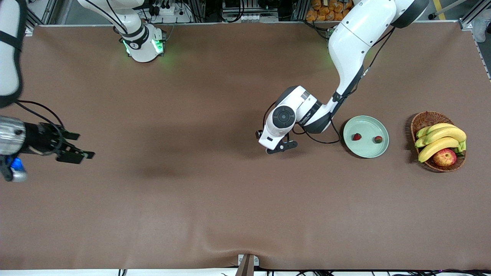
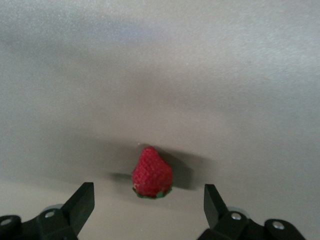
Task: Collect all strawberries into plate
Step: 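Reach the left gripper to the strawberry while the right gripper returns to rest, then grasp the strawberry with the left gripper and carry it over the plate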
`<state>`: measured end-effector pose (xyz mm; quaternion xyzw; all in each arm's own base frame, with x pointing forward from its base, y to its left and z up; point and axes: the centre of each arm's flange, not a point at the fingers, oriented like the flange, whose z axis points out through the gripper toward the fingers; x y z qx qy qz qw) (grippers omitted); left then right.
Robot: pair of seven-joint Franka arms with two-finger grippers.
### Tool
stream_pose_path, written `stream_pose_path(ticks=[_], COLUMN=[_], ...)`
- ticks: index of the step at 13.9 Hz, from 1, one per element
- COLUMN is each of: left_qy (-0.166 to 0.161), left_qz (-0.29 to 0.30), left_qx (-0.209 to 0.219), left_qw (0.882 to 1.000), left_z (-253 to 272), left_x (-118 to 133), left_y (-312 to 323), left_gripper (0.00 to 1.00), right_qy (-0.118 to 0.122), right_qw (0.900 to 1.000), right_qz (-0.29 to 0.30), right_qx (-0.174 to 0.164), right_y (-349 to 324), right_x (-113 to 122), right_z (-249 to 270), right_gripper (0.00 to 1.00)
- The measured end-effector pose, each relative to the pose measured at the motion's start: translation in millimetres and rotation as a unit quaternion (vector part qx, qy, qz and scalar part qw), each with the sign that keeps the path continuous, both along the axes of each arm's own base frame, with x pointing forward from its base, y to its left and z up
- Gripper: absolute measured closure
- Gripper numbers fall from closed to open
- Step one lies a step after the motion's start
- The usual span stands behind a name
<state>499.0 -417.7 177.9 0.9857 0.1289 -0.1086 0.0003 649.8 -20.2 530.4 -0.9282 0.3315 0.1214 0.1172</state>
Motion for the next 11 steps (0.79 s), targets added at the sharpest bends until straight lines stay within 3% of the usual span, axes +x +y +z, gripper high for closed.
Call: stream_pose_path(ticks=[2,3,5,6,8,11], left_qy=[-0.001,-0.002,-0.003,-0.003,-0.005,-0.007], left_qz=[0.000,0.001,0.001,0.002,0.003,0.005], left_qx=[0.001,0.001,0.000,-0.001,-0.002,-0.003], left_qw=[1.000,1.000,1.000,1.000,1.000,1.000], left_z=[-0.9,-0.9,-0.3,-0.1,0.7,2.3], left_x=[0.7,1.1,2.1,2.6,4.0,5.9], left_y=[1.8,2.1,2.7,3.0,3.8,4.3], left_gripper=[0.23,0.23,0.39,0.39,0.49,0.53], right_qy=[-0.020,-0.030,-0.052,-0.061,-0.068,-0.074], right_qw=[0.997,0.994,0.987,0.983,0.977,0.975], right_qz=[0.060,0.089,0.136,0.155,0.181,0.190], right_qx=[-0.040,-0.054,-0.070,-0.075,-0.088,-0.093], right_y=[7.2,18.2,30.7,29.5,22.2,19.0], right_x=[-18.0,-28.1,-50.5,-61.2,-80.8,-102.1], right_z=[35.0,53.7,90.4,105.1,127.5,142.1], right_gripper=[0.00,0.00,0.00,0.00,0.00,0.00])
